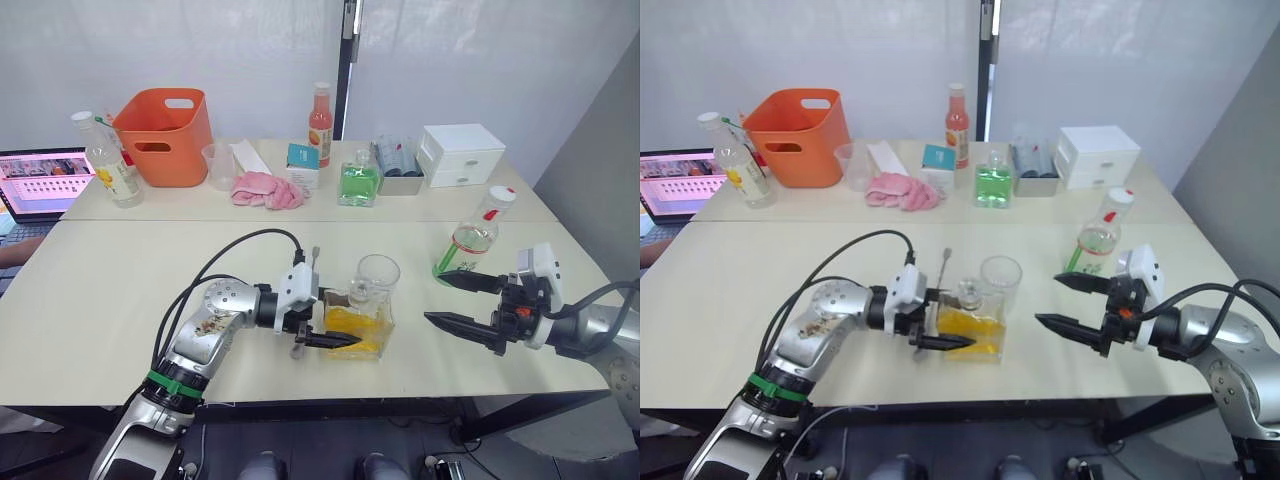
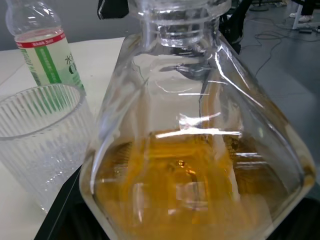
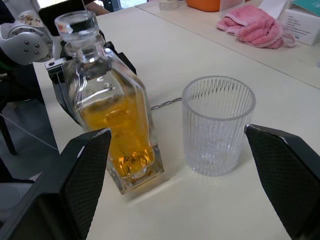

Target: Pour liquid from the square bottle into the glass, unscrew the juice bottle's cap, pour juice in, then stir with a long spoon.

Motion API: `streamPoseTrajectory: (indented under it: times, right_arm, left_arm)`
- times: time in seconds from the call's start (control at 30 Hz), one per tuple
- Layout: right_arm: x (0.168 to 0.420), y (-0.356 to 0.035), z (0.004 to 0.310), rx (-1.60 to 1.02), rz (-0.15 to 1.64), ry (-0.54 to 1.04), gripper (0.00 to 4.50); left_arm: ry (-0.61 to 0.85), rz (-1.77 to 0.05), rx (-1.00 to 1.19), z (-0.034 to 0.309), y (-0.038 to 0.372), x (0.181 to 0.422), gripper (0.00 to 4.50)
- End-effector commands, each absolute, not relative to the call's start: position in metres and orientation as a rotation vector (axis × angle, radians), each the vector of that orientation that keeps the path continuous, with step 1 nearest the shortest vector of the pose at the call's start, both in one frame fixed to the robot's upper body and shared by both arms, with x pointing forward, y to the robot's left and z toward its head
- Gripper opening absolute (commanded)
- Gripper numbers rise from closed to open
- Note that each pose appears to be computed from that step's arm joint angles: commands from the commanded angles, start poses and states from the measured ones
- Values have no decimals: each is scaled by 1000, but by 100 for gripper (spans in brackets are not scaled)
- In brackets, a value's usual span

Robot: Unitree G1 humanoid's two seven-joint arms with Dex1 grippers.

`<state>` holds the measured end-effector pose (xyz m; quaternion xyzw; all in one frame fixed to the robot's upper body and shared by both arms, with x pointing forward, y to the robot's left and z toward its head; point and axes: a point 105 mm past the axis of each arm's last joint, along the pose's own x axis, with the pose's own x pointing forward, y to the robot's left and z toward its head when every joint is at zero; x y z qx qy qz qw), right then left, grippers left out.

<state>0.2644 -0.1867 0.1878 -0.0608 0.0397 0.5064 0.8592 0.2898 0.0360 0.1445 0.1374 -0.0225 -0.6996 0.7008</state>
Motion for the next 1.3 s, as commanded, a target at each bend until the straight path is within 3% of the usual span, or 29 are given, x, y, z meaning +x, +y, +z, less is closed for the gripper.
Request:
streamPoseTrajectory:
  times: [0.03,0.27,0.33,0.4,0.77,1.3]
  right_arm:
    - [263,-187,200,-155,1055,41,450]
    - [263,-186,200,-152,1051,43,450]
    - [263,-185,200,-151,1050,44,450]
    - [263,-185,200,-151,1048,44,450]
    - [264,-184,197,-145,1039,45,450]
    - [263,-183,197,-139,1027,37,450]
  left_arm:
    - [-144,-1557,325,161,29,288,280]
    - [-74,-1533,340,138,32,290,280]
    - [-75,-1528,333,138,33,290,382]
    - [-76,-1528,326,138,33,290,448]
    - [-53,-1565,236,168,31,284,448]
    - [-48,-1523,291,161,23,291,448]
